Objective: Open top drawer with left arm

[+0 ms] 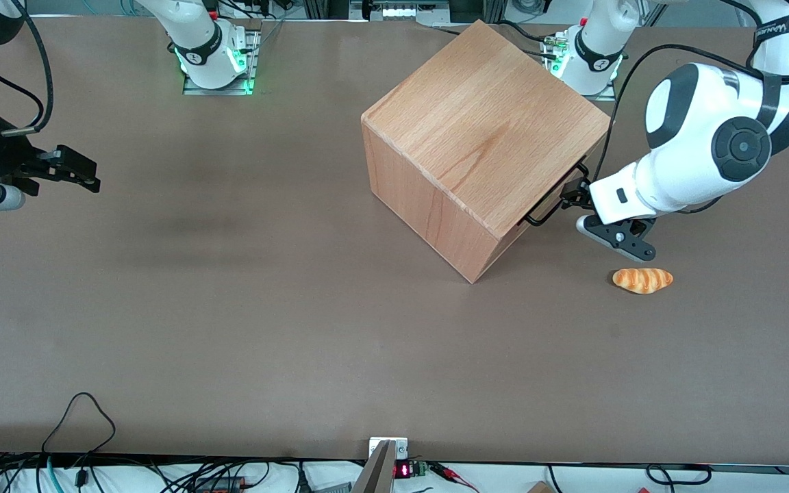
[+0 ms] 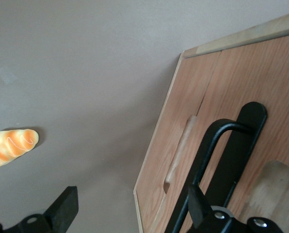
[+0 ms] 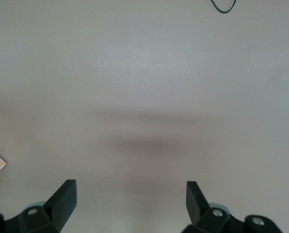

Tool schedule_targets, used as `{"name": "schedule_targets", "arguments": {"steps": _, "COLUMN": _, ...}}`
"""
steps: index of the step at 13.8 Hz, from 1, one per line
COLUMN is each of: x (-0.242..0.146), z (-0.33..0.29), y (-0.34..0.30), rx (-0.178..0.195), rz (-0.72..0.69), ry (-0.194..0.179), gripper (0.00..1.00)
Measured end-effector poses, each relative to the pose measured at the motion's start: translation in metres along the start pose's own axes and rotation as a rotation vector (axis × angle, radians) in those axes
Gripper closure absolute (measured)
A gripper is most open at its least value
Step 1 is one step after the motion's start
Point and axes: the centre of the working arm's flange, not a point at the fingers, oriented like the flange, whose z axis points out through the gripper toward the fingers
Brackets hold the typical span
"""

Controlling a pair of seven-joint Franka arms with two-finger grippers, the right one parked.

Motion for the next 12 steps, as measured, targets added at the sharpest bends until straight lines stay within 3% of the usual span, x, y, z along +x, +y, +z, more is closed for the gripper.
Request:
{"name": "schedule_targets", "arguments": {"steps": 6, "x": -0.001, "z": 0.009, "y": 0.005, "rx": -0.013, "rz": 0.006, "ry": -0.015, "gripper": 0.00}}
{"name": "schedule_targets", "arguments": {"steps": 12, "x": 0.000, "z": 0.011, "y": 0.005, "rx": -0.011, "rz": 0.101, "ry": -0.002, "gripper": 0.00}}
